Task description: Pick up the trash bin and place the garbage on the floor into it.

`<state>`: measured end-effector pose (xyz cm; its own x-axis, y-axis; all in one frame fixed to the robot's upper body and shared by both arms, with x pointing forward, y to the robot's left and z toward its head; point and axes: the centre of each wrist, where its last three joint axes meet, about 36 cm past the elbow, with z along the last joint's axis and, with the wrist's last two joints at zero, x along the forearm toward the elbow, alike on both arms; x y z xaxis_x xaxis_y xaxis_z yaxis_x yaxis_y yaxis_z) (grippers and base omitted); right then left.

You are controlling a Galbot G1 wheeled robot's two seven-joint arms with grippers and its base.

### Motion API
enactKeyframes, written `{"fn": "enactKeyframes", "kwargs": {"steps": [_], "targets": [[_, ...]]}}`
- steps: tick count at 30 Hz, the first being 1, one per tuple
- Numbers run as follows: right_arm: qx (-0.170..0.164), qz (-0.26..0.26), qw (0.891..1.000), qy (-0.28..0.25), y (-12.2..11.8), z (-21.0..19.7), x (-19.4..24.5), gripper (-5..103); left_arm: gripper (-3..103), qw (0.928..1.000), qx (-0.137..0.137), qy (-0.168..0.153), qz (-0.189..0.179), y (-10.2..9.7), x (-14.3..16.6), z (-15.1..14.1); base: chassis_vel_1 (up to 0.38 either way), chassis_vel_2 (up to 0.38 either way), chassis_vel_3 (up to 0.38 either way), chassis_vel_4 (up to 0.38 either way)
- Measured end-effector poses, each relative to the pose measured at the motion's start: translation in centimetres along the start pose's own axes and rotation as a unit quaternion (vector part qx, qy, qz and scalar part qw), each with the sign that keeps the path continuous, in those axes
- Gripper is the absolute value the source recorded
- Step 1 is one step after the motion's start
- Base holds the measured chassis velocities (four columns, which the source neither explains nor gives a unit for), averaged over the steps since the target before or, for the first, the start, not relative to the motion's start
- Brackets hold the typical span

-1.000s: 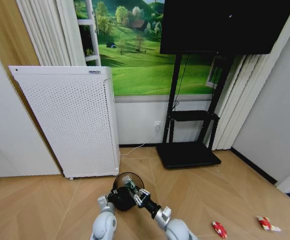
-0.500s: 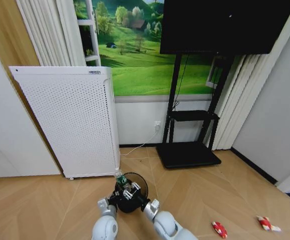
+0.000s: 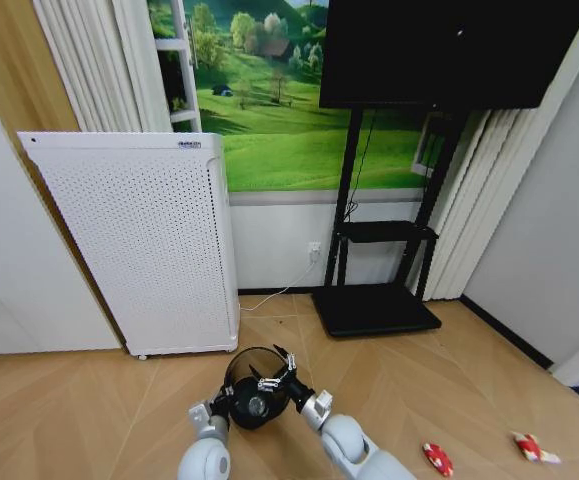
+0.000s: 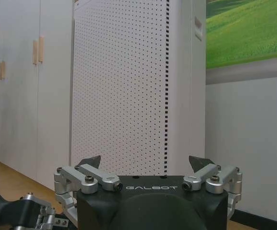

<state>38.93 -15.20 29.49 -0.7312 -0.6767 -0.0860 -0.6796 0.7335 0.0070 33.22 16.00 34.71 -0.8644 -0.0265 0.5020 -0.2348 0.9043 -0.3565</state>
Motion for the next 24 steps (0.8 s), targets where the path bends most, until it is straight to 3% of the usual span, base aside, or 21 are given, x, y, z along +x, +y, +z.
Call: {"fn": "enactKeyframes", "kwargs": {"steps": [6,9,11,15,17,20,23,24], "targets": [[0.005,0.010,1.000,-0.010,-0.7,-0.1,0.3,100,7,0.9999,-0.005,-0.014,-0.001,0.0,0.6,-0.4,0.000,0.000,0.000,0.000],[0.036,0.032,0.999,-0.015,-2.3,0.7,1.0,100,7,0.9987,-0.021,-0.041,-0.023,1.6,1.3,-0.6,0.000,0.000,0.000,0.000],[0.036,0.040,0.998,-0.013,-2.7,0.9,1.2,100,7,0.9984,-0.023,-0.044,-0.026,2.0,1.6,-0.7,0.000,0.000,0.000,0.000],[0.036,0.091,0.995,-0.004,-5.9,1.6,2.7,100,7,0.9963,-0.029,-0.062,-0.053,4.7,3.8,-1.6,0.000,0.000,0.000,0.000],[0.035,0.095,0.995,-0.003,-6.2,1.6,2.8,100,7,0.9961,-0.029,-0.063,-0.055,4.8,4.0,-1.7,0.000,0.000,0.000,0.000],[0.032,0.127,0.991,0.005,-8.3,2.0,4.0,100,7,0.9939,-0.030,-0.076,-0.074,6.6,5.9,-2.8,0.000,0.000,0.000,0.000],[0.028,0.190,0.981,0.036,-11.3,4.4,7.4,100,7,0.9884,-0.022,-0.114,-0.098,9.0,11.8,-6.1,0.000,0.000,0.000,0.000],[0.028,0.190,0.981,0.036,-11.3,4.4,7.4,100,7,0.9884,-0.022,-0.114,-0.098,9.0,11.8,-6.1,0.000,0.000,0.000,0.000]]}}
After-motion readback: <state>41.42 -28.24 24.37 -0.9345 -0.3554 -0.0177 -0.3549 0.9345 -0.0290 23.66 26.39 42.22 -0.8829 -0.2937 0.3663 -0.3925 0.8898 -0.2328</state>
